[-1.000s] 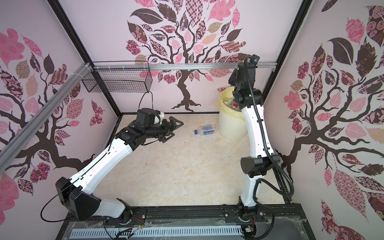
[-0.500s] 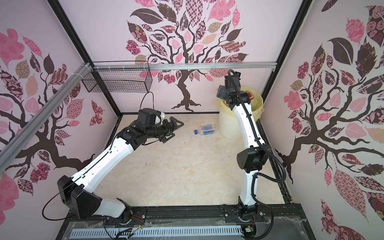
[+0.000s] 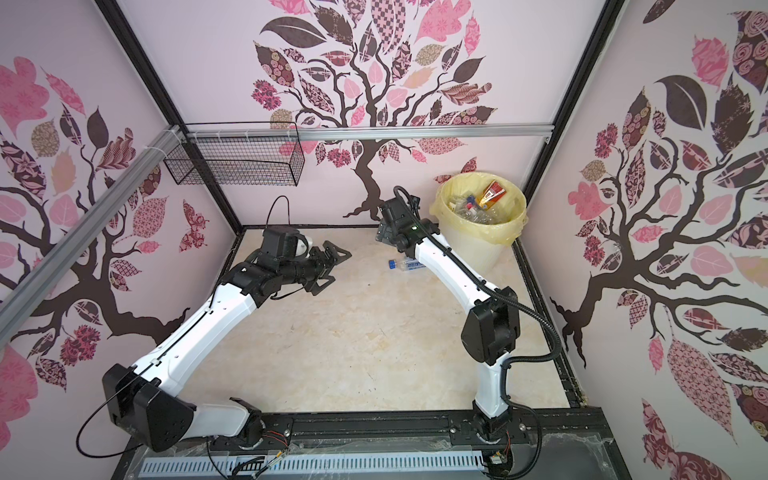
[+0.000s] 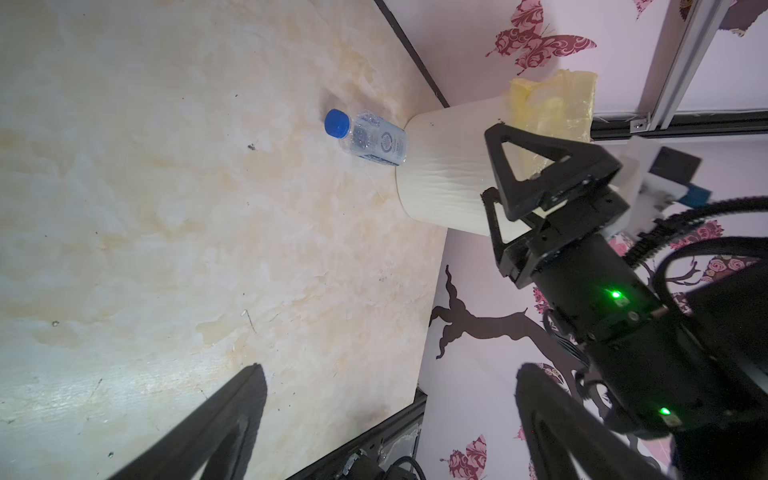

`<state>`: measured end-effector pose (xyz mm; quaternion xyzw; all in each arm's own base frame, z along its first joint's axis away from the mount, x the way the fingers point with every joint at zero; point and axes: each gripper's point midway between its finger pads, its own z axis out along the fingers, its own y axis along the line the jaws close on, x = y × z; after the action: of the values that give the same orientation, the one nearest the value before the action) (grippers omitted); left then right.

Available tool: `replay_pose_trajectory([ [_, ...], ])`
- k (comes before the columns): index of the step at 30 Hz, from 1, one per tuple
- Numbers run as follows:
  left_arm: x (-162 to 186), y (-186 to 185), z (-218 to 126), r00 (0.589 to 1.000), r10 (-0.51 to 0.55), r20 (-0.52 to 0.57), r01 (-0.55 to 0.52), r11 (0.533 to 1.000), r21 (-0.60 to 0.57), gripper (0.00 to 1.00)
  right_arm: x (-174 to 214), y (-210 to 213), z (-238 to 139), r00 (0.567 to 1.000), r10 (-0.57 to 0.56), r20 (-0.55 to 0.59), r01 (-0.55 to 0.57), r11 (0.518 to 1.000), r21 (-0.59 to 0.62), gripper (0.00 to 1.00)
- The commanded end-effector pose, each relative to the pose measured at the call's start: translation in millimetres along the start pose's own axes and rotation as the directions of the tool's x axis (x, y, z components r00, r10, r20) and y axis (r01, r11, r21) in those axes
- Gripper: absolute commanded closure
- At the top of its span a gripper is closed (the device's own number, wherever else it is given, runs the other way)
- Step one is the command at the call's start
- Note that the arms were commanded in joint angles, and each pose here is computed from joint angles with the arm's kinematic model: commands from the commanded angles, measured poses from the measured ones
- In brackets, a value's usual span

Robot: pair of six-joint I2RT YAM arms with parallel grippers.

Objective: Throw the plastic bottles in the bin
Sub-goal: 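Lower the right gripper onto the blue-capped water bottle, then close the right gripper on the blue-capped bottle and lift it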

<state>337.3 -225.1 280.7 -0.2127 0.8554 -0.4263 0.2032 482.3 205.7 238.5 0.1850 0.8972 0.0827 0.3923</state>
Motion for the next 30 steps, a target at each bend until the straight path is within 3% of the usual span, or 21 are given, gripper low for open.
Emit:
replay_pose_trajectory([
  [1,1.2,7.3,-10.2,1.0,-0.011,0.012,0.011,1.0,-0.011,0.03,15.4,-10.8,33.1,0.982,0.186,-0.017,-0.185,0.982,0.046,0.0],
  [5,4.0,12.3,-11.4,1.0,-0.021,0.008,0.021,1.0,-0.017,0.03,41.3,-28.9,72.0,0.936,0.335,-0.109,-0.324,0.94,0.109,0.0],
  [11,4.5,14.6,-10.6,1.0,-0.021,0.006,0.021,1.0,-0.022,0.03,54.7,-41.6,114.8,0.889,0.441,-0.123,-0.42,0.893,0.161,0.01],
  [18,5.7,18.4,-9.0,1.0,-0.014,0.002,0.014,0.999,-0.032,0.03,59.8,-57.5,153.5,0.862,0.493,-0.118,-0.465,0.862,0.204,0.0],
  [30,5.2,21.0,-4.9,1.0,0.002,-0.001,-0.002,0.999,-0.045,0.03,83.4,-60.7,206.4,0.854,0.502,-0.141,-0.454,0.848,0.273,0.0],
])
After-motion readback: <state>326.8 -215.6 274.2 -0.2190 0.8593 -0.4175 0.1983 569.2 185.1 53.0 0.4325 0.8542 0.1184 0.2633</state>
